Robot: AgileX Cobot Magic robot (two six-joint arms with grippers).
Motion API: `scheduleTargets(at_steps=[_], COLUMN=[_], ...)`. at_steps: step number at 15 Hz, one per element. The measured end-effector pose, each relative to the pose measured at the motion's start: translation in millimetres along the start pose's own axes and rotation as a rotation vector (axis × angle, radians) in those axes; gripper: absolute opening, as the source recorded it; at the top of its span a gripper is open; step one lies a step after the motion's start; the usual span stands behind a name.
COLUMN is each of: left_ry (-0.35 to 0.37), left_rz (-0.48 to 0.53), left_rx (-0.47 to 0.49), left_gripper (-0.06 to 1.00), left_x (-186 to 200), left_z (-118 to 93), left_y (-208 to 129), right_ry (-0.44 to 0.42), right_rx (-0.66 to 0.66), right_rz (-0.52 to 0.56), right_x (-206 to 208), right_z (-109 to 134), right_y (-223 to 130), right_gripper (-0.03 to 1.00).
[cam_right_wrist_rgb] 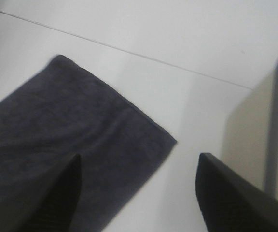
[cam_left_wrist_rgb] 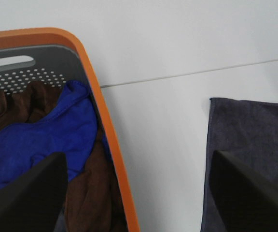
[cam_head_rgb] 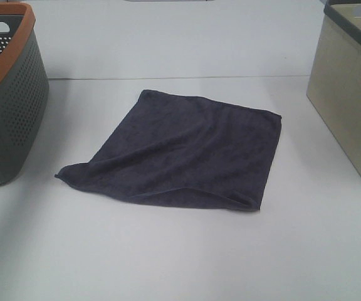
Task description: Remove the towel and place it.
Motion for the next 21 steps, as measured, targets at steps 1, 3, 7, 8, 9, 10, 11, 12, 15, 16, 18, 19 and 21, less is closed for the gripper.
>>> scheduleTargets(at_steps=[1, 3, 7, 8, 9, 10, 11, 12, 15, 16, 18, 19, 21], left_ry=[0.008, 0.05, 0.18, 0.187, 0.187, 0.186, 0.185, 0.185, 0.168, 0.151, 0.116, 0.099, 0.077], left_rz=[0.04, 0.121, 0.161, 0.158, 0.15, 0.144, 0.137, 0.136, 0.117, 0.113, 0.077, 0.052, 0.004], left_rx=[-0.001, 0.01, -0.003, -0.006, -0.006, -0.006, -0.007, -0.004, 0.001, 0.008, 0.022, 0.029, 0.036], left_gripper=[0.76, 0.76, 0.76, 0.76, 0.76, 0.76, 0.76, 0.76, 0.76, 0.76, 0.76, 0.76, 0.76], left_x=[5.5, 12.3, 41.5, 48.7, 56.0, 65.4, 79.1, 92.3, 132.2, 139.8, 156.0, 163.8, 181.6], left_z=[2.0, 9.2, 31.2, 31.7, 31.2, 30.5, 29.9, 29.6, 27.9, 26.4, 23.7, 22.5, 23.1], left_y=[-4.7, -19.2, -27.0, -26.8, -27.5, -30.5, -36.5, -45.6, -86.4, -105.3, -143.0, -160.6, -200.0], right_ry=[-0.058, -0.1, -0.117, -0.113, -0.11, -0.108, -0.104, -0.094, -0.088, -0.088, -0.079, -0.068, -0.055], right_rx=[-0.011, -0.024, -0.012, -0.017, -0.02, -0.024, -0.029, -0.033, -0.033, -0.032, -0.033, -0.036, -0.039], right_rz=[0.055, 0.115, 0.1, 0.09, 0.079, 0.069, 0.055, 0.053, 0.063, 0.066, 0.075, 0.078, 0.092], right_x=[9.0, 28.4, 49.4, 54.3, 62.8, 72.0, 84.7, 94.0, 119.3, 126.7, 138.3, 143.5, 149.5], right_z=[-14.5, -26.9, -33.9, -33.3, -32.8, -32.2, -31.2, -28.4, -22.3, -20.2, -13.9, -8.9, -0.2], right_y=[0.4, 1.1, 9.9, 10.4, 8.0, 4.5, -1.1, -10.0, -48.8, -62.6, -92.4, -109.3, -143.6], right_gripper=[0.67, 0.66, 0.66, 0.66, 0.66, 0.66, 0.66, 0.66, 0.66, 0.66, 0.67, 0.7, 0.75])
Point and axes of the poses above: a point on each arm's last joint axis where the gripper is mounted, x pointing back along that axis away from the gripper, z along the wrist's bending axis when the last joint is at zero, y = z × x, the point moved 10 cm from there along -x, pointing out along that axis toward the gripper, and after that the axes turned 9 degrees about x, right-handed, at the moved point
